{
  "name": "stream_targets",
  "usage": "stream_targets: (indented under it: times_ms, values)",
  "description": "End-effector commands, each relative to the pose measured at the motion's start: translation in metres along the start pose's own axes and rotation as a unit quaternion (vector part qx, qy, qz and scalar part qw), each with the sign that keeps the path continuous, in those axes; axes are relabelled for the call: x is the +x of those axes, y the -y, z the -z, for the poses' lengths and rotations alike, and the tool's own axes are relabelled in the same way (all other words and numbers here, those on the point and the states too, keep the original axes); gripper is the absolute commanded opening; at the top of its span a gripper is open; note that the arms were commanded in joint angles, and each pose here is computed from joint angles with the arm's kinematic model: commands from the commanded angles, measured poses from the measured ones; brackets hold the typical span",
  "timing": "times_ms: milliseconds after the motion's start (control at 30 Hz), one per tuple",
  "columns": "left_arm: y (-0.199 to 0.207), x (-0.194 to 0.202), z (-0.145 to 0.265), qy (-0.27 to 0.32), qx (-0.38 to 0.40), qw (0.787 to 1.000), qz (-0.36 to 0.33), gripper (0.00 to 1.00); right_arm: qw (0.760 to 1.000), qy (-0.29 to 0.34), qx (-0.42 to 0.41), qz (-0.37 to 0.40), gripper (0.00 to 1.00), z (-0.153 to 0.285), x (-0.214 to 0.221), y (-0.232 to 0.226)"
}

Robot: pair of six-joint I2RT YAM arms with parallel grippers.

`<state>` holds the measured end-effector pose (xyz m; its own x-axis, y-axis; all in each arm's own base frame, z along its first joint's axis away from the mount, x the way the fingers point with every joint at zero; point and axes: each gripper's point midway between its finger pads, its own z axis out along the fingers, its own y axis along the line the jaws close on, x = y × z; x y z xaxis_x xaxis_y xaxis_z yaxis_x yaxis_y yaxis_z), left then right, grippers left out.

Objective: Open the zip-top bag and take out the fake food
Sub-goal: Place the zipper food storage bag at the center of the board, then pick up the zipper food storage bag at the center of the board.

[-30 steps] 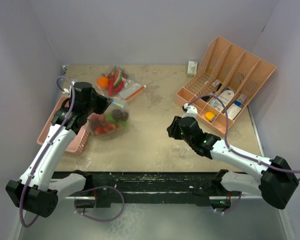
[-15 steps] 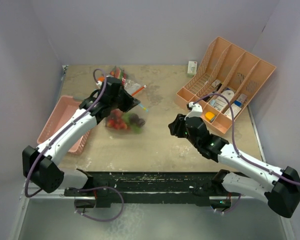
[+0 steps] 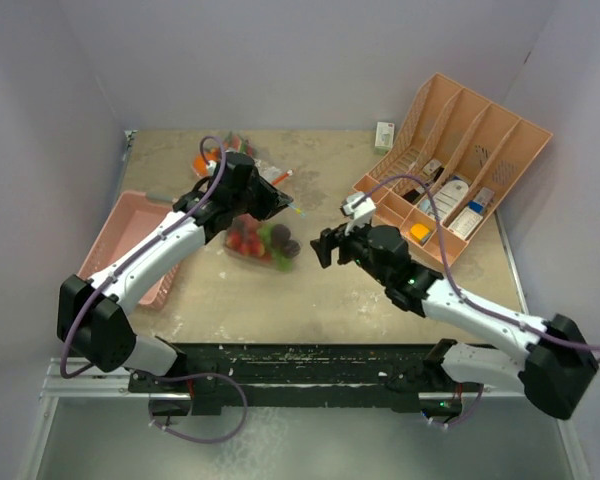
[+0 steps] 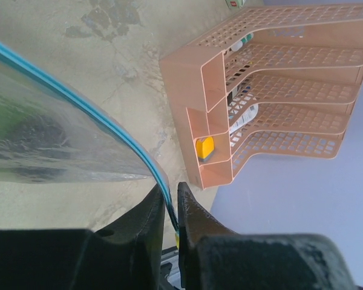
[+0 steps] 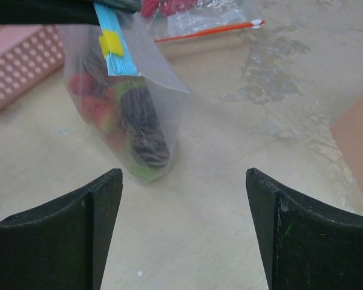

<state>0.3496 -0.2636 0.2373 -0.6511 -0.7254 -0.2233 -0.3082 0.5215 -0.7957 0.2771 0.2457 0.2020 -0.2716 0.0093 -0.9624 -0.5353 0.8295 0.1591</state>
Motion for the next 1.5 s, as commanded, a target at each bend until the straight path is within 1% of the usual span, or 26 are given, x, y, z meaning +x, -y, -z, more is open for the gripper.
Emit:
stream_targets:
  times_ms: [0,33,133,267,367,467,567,633,667,700,733,800,867,900,1067,1133,1167,1200,1267,1367,1467]
  values:
    - [0.025,0.002,0.014,-0.008,0.047,0.999,0.006,0.18,0.993,0.03,-0.044,0.108,0.85,-0.038,-0.021,-0.016]
    - [0.025,0.002,0.017,-0.009,0.048,0.999,0.007,0.19,0.992,0.03,-0.048,0.116,0.84,-0.046,-0.02,-0.018]
    - [0.023,0.004,0.022,-0.012,0.05,0.999,0.007,0.2,0.99,0.037,-0.07,0.115,0.76,-0.063,-0.019,-0.029]
    - [0.019,0.007,0.027,-0.017,0.044,0.999,0.001,0.24,0.987,0.049,-0.091,0.119,0.71,-0.08,-0.028,-0.041]
    - [0.014,0.008,0.031,-0.018,0.041,0.999,-0.001,0.29,0.986,0.063,-0.098,0.123,0.71,-0.084,-0.038,-0.046]
    - [0.01,0.009,0.036,-0.016,0.037,0.999,-0.006,0.34,0.985,0.074,-0.098,0.12,0.74,-0.081,-0.046,-0.046]
    - [0.005,0.009,0.039,-0.013,0.034,0.999,-0.01,0.36,0.985,0.091,-0.1,0.108,0.74,-0.078,-0.055,-0.048]
    - [0.002,0.01,0.042,-0.014,0.034,0.999,-0.011,0.37,0.984,0.092,-0.1,0.112,0.72,-0.08,-0.059,-0.049]
    - [0.002,0.01,0.042,-0.014,0.034,0.999,-0.011,0.37,0.984,0.09,-0.102,0.113,0.68,-0.081,-0.062,-0.051]
    - [0.001,0.011,0.043,-0.015,0.034,0.999,-0.011,0.37,0.984,0.087,-0.106,0.113,0.57,-0.083,-0.063,-0.053]
    - [0.001,0.011,0.045,-0.016,0.035,0.999,-0.01,0.37,0.984,0.083,-0.11,0.113,0.49,-0.085,-0.063,-0.055]
    - [0.002,0.01,0.049,-0.013,0.039,0.999,-0.014,0.38,0.984,0.082,-0.115,0.111,0.26,-0.087,-0.064,-0.058]
    - [0.005,0.006,0.055,-0.003,0.042,0.999,-0.021,0.39,0.984,0.085,-0.119,0.107,0.08,-0.086,-0.066,-0.059]
    - [0.005,0.003,0.059,0.005,0.043,0.999,-0.029,0.4,0.983,0.088,-0.12,0.104,0.01,-0.085,-0.067,-0.06]
    - [0.019,-0.019,0.082,0.065,0.065,0.991,-0.096,0.49,0.985,0.09,-0.111,0.093,0.0,-0.077,-0.067,-0.056]
    - [0.031,-0.028,0.093,0.089,0.085,0.982,-0.14,0.54,0.986,0.089,-0.112,0.088,0.0,-0.071,-0.068,-0.055]
    - [0.039,-0.032,0.099,0.101,0.096,0.976,-0.169,0.61,0.986,0.088,-0.115,0.086,0.0,-0.067,-0.069,-0.056]
    - [0.047,-0.036,0.104,0.11,0.106,0.968,-0.201,0.72,0.986,0.086,-0.117,0.086,0.0,-0.063,-0.069,-0.056]
    - [0.057,-0.044,0.108,0.128,0.11,0.949,-0.267,0.82,0.985,0.082,-0.124,0.087,0.0,-0.054,-0.069,-0.058]
    - [0.065,-0.044,0.104,0.128,0.122,0.914,-0.366,0.9,0.984,0.08,-0.128,0.092,0.0,-0.04,-0.072,-0.057]
    - [0.076,-0.028,0.099,0.11,0.185,0.857,-0.468,0.94,0.983,0.081,-0.138,0.095,0.0,-0.024,-0.076,-0.058]
